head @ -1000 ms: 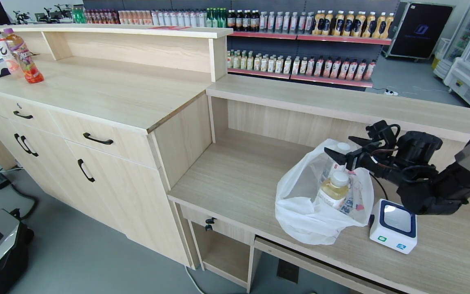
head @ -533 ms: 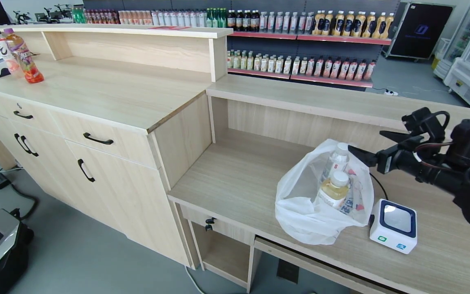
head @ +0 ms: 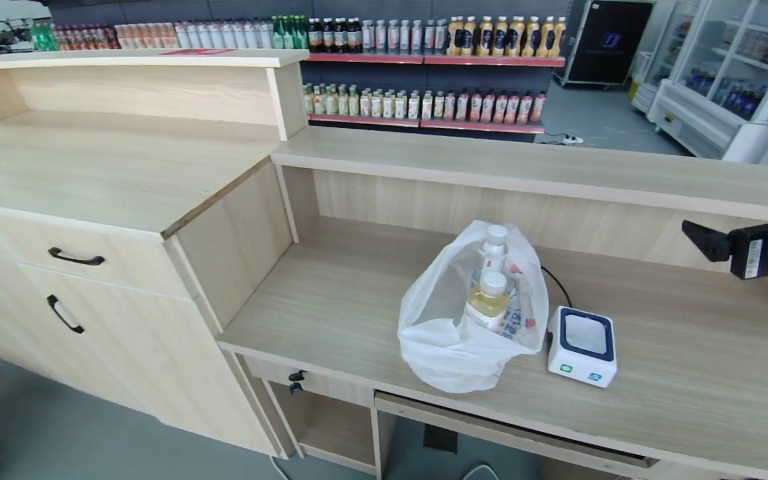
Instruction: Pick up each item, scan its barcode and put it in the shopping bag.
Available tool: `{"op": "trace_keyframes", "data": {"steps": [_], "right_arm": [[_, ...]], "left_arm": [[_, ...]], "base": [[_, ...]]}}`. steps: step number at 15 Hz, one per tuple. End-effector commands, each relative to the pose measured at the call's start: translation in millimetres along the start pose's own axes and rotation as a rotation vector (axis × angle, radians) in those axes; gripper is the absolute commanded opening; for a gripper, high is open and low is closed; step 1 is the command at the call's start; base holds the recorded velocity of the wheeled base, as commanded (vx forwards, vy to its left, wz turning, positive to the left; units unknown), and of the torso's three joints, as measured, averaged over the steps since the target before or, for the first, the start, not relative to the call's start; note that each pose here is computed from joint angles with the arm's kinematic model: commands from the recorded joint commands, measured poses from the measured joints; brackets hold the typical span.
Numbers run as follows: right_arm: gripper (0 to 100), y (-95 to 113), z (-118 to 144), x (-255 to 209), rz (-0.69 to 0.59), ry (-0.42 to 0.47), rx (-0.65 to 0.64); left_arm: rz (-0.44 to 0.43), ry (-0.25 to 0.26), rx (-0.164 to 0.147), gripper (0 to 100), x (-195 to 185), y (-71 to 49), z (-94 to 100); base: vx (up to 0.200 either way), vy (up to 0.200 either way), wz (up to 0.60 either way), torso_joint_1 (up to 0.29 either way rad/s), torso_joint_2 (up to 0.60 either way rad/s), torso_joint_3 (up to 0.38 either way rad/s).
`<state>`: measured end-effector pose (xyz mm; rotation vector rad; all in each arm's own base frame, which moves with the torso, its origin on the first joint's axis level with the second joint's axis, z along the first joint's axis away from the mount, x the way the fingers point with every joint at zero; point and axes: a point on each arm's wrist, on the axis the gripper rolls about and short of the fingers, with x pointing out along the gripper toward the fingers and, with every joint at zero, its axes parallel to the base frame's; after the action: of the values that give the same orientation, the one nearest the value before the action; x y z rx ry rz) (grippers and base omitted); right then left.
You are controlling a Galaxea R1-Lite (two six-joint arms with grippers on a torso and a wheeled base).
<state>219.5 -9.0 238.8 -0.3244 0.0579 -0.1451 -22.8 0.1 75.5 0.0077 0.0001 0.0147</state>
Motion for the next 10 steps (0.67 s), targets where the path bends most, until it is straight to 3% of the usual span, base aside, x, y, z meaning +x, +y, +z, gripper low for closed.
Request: {"op": "trace_keyframes", "data": {"steps": [1, 4, 7, 10], "right_arm": [[100, -15, 33, -17, -0.091, -0.055, 0.081], [100, -17, 31, -23, -0.132, -0.028, 0.167], [100, -14, 15, -35, -0.127, 0.001, 0.237], [100, -5, -32, -106, -0.070, 0.005, 0.253]], "left_arm": [[0.001, 0.000, 0.000, 0, 0, 0.0, 0.0], [0.001, 0.000, 0.000, 0, 0, 0.0, 0.0], [0.001, 0.000, 0.000, 0, 0, 0.0, 0.0], [0.001, 0.000, 0.000, 0, 0, 0.0, 0.0]], "base": [[0.000, 0.000, -0.60, 0.002, 0.00, -0.002], [0.000, 0.000, -0.60, 0.002, 0.01, 0.006], [0.000, 0.000, 0.00, 0.000, 0.00, 0.000], [0.000, 0.000, 0.00, 0.000, 0.00, 0.000]]}}
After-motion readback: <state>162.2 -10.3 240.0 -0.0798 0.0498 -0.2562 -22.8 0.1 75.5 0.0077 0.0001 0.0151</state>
